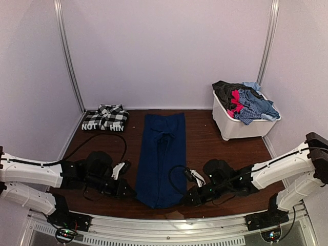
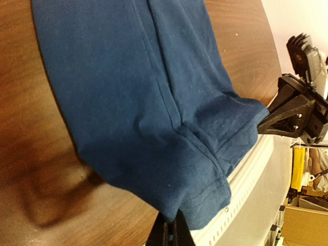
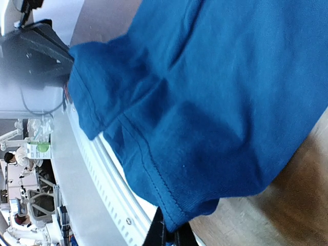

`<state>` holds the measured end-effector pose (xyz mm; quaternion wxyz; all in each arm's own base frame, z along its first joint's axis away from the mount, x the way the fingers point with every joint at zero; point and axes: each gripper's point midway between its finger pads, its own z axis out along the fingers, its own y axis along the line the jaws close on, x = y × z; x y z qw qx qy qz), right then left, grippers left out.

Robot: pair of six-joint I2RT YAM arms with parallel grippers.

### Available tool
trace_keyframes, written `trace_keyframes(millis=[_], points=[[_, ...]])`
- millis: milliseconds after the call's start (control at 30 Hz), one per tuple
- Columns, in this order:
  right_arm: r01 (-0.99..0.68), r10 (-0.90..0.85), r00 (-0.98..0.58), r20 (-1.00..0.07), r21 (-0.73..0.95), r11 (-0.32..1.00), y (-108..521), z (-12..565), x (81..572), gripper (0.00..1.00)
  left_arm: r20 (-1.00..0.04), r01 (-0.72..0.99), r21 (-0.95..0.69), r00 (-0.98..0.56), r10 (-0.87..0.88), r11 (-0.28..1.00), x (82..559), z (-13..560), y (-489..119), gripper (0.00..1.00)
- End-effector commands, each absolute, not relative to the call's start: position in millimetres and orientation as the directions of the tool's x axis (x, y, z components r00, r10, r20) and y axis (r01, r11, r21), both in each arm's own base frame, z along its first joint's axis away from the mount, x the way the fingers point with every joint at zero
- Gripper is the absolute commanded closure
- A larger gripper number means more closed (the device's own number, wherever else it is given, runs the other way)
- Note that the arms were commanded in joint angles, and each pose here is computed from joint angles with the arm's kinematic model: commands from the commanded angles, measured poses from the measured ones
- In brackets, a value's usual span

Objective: Fold and stack the mixed laundry pile
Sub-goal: Pick up the rectangle-folded T-shirt from the center of the board, then fold the rectangle-folded T-shirt at the center of the board.

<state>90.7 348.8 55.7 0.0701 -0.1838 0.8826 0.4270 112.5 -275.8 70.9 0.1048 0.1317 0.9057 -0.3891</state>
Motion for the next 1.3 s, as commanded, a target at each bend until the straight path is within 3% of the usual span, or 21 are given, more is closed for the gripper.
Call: trace_keyframes(millis=[0,500,767,1267], points=[[-0.429,-0.222,-0.898,-0.379,0.649,0.628,341,70,133,1.00,-0.374,0.373,-0.642,-0.915,0.151,0.669,144,85,-290,1.00],[-0.494,-0.188,-0.822,-0.537,0.510,0.704,335,88,286,1.00,-0.539,0.410,-0.525,-0.838,0.081,0.746,283,110,-304,1.00],[-0.489,-0.174,-0.807,-0.564,0.475,0.731,332,81,358,1.00,-0.545,0.383,-0.556,-0.838,0.024,0.738,355,98,-300,1.00],[-0.467,-0.146,-0.815,-0.561,0.486,0.739,330,64,404,1.00,-0.543,0.362,-0.562,-0.839,-0.002,0.743,402,76,-307,1.00]])
